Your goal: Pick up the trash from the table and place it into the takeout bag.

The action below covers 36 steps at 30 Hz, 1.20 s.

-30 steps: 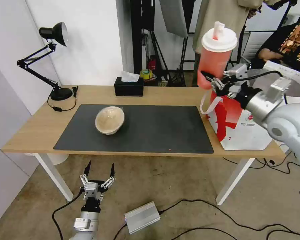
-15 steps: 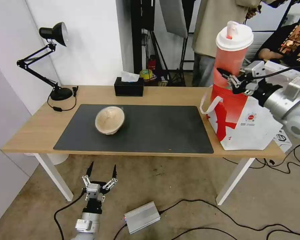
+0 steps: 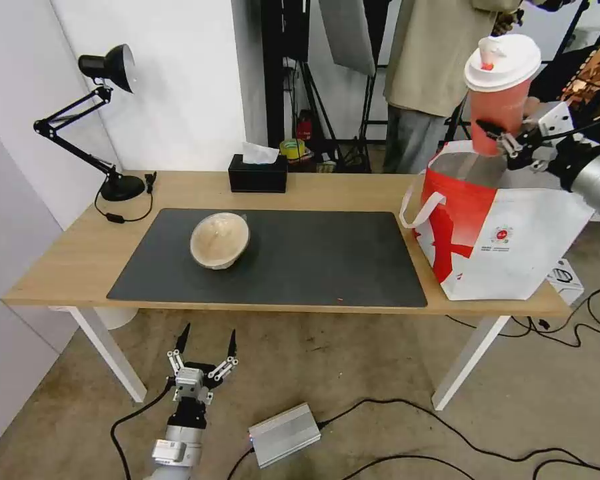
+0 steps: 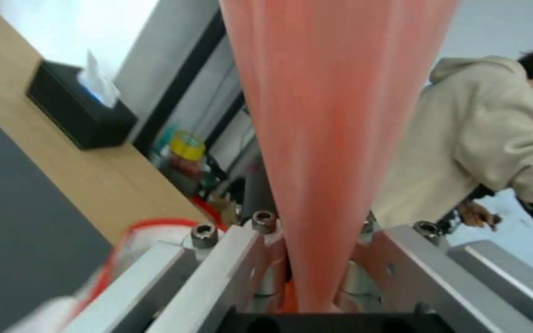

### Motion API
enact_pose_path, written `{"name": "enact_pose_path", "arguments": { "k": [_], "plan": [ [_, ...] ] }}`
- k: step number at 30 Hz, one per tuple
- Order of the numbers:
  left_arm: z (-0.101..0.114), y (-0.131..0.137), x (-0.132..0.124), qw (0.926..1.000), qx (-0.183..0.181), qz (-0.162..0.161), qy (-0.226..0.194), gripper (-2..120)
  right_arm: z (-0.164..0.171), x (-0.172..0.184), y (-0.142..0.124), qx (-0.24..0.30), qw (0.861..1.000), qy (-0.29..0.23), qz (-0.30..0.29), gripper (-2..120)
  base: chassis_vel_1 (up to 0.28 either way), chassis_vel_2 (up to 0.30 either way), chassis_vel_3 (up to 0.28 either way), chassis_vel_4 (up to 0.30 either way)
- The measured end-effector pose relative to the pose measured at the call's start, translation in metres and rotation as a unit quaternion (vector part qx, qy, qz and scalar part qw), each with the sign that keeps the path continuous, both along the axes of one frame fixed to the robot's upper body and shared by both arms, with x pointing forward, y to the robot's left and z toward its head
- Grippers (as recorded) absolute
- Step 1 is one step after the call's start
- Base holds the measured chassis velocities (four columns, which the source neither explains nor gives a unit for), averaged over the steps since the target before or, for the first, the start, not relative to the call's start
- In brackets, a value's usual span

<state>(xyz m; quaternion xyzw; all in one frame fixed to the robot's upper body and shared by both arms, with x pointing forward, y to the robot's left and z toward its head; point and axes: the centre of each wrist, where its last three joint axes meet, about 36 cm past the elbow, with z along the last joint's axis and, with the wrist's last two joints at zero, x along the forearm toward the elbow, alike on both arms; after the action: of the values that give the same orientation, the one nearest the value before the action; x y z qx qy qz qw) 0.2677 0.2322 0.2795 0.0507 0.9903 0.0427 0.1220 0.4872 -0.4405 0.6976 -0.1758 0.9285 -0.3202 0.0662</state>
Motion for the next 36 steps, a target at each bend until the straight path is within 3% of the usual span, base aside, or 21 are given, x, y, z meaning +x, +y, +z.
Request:
{"name": "enact_pose_path", "arguments": {
  "k": [16, 36],
  "plan": [
    [-0.002, -0.005, -0.004, 1.0000, -0.002, 0.002, -0.003, 100, 0.009, 0.012, -0.041, -0.122, 0.991, 0.004, -0.055, 5, 0.000, 0.000, 0.000, 0.000],
    [-0.004, -0.009, -0.008, 1.0000, -0.004, 0.000, -0.005, 100, 0.005, 0.016, -0.059, -0.195, 0.976, 0.034, -0.086, 5, 0.000, 0.000, 0.000, 0.000]
  ]
}}
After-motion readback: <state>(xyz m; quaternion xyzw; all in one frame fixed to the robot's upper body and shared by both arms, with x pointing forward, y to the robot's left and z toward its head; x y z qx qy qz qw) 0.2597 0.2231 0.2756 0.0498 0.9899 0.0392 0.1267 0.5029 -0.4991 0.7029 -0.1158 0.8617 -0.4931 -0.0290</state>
